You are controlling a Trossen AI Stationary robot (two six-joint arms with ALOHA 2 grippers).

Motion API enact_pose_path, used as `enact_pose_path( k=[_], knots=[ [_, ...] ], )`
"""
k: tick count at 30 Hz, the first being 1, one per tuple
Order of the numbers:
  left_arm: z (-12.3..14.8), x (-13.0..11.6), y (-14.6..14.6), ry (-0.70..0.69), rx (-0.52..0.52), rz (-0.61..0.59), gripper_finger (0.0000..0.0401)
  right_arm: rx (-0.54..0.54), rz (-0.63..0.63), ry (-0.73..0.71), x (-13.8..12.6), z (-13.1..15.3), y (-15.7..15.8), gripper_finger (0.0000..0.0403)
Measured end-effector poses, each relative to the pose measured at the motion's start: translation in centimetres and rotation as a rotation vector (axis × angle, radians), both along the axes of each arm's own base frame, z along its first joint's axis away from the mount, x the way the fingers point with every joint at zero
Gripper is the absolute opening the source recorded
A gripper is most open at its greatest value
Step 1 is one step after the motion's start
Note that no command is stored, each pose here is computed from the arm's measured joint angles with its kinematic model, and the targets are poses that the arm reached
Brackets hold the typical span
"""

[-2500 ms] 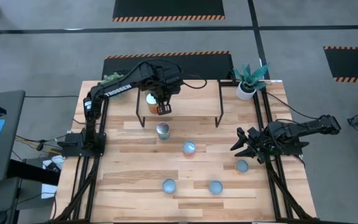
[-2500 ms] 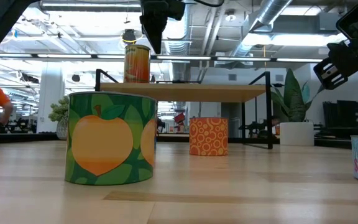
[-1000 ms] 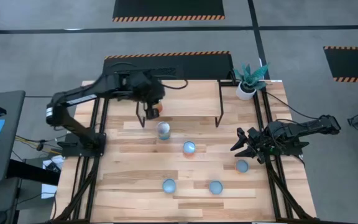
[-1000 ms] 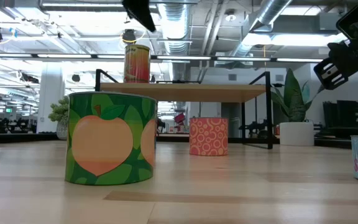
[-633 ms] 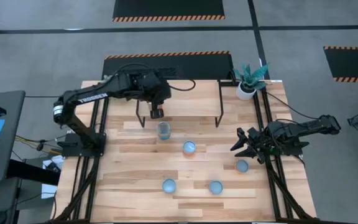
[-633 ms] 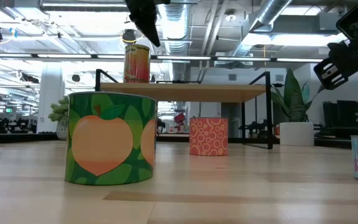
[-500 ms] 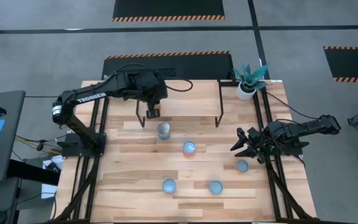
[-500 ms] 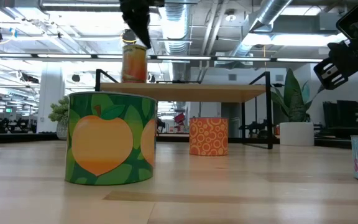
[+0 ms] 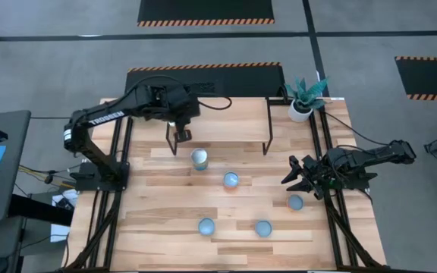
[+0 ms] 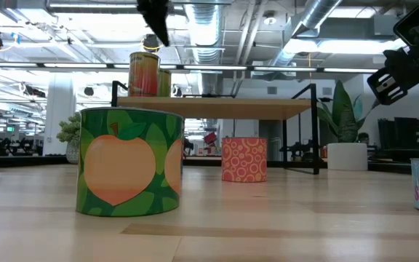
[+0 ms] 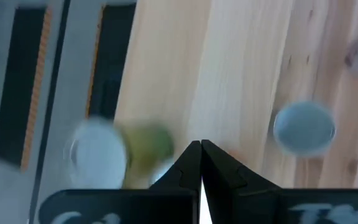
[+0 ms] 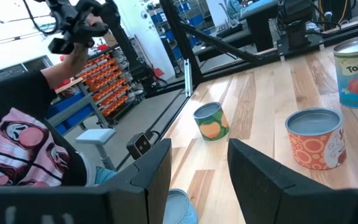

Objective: Pick and place cans onto a shelf
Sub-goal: Adjust the canned goods on the shelf

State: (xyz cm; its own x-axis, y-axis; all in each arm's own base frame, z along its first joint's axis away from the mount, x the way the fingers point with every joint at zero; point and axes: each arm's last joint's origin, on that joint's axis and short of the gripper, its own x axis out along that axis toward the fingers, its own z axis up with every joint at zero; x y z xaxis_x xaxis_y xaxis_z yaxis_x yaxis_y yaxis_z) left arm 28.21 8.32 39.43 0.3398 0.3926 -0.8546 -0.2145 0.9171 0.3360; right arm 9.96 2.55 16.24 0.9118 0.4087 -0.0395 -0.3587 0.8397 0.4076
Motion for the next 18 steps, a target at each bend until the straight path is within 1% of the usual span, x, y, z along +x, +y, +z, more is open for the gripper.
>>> enact_pose_path(
  k=[3, 6, 10, 15, 18],
  knots=[
    [-0.2, -1.4, -0.2, 0.120, -0.011, 0.088, 0.0000, 0.000, 0.000, 0.000, 0.0, 0.0, 0.0, 0.0182],
    [-0.4, -2.3, -0.3, 0.195, 0.001, 0.166, 0.0000, 0.000, 0.000, 0.000, 0.0, 0.0, 0.0, 0.0182],
    [-0.4, -2.5, -0.3, 0.183, -0.006, 0.180, 0.0000, 0.000, 0.000, 0.000, 0.0, 0.0, 0.0, 0.0182],
    [-0.3, -2.5, -0.3, 0.180, 0.014, 0.189, 0.0000, 0.000, 0.000, 0.000, 0.0, 0.0, 0.0, 0.0182],
    [0.1, -3.0, -0.1, 0.159, 0.063, 0.247, 0.0000, 0.000, 0.000, 0.000, 0.0, 0.0, 0.0, 0.0182]
  ],
)
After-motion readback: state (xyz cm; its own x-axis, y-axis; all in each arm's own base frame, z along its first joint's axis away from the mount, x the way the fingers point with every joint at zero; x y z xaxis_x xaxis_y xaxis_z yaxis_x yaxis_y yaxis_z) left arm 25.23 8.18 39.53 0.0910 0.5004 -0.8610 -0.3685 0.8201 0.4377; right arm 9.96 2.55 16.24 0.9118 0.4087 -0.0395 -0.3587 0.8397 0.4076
